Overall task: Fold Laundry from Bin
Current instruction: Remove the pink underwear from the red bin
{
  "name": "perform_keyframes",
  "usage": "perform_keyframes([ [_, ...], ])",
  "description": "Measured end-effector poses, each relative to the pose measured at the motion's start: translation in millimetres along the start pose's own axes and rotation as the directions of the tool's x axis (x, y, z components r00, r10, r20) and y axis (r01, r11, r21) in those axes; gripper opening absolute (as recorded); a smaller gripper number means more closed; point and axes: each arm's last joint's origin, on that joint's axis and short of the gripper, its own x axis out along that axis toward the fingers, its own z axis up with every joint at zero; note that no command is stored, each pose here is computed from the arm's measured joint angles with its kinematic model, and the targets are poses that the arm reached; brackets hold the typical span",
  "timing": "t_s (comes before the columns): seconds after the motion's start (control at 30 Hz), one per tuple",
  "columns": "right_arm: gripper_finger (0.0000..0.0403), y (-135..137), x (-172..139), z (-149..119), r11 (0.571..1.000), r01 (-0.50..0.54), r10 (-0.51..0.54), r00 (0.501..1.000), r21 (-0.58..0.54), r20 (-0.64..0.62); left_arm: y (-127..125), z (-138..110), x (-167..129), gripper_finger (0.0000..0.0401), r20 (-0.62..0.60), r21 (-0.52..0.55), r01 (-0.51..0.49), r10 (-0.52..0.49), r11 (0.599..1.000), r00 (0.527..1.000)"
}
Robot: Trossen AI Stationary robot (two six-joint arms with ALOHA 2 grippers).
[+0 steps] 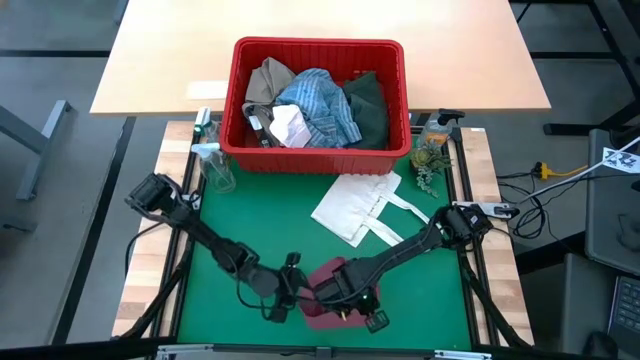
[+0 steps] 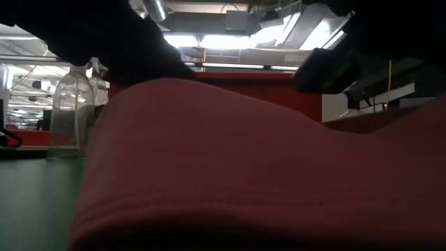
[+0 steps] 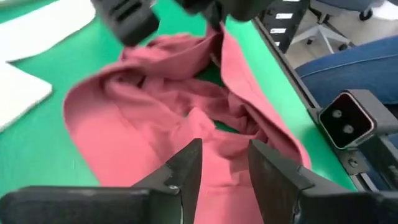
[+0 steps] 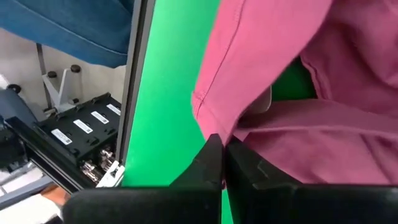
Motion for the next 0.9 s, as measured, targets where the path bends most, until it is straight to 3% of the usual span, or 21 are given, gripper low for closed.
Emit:
perform_keyframes([
  [0.23, 0.0001, 0.1, -1.0, -0.7, 1.000, 0.010, -0.010, 1.000, 0.014, 0.000, 11.5, -6.5, 2.0, 0.0113, -0.094, -0.228, -0.077, 0.057, 0.970, 0.994],
  [0.47, 0.0001, -1.4, -1.5, -0.6, 1.000, 0.010, -0.010, 1.000, 0.027, 0.001, 17.9, -8.7, 2.9, 0.0112, -0.138, -0.344, -0.120, 0.076, 0.931, 0.988],
  [0.67, 0.0001, -3.7, -2.6, -0.5, 0.999, 0.006, -0.006, 1.000, 0.032, 0.003, 18.0, -10.1, 2.5, 0.0112, -0.152, -0.330, -0.110, 0.062, 0.938, 0.986],
  [0.9, 0.0001, -2.3, -2.1, -1.0, 1.000, -0.009, 0.009, 1.000, 0.023, -0.003, 16.4, -7.2, 2.8, 0.0112, -0.109, -0.122, -0.065, 0.051, 0.990, 0.993],
])
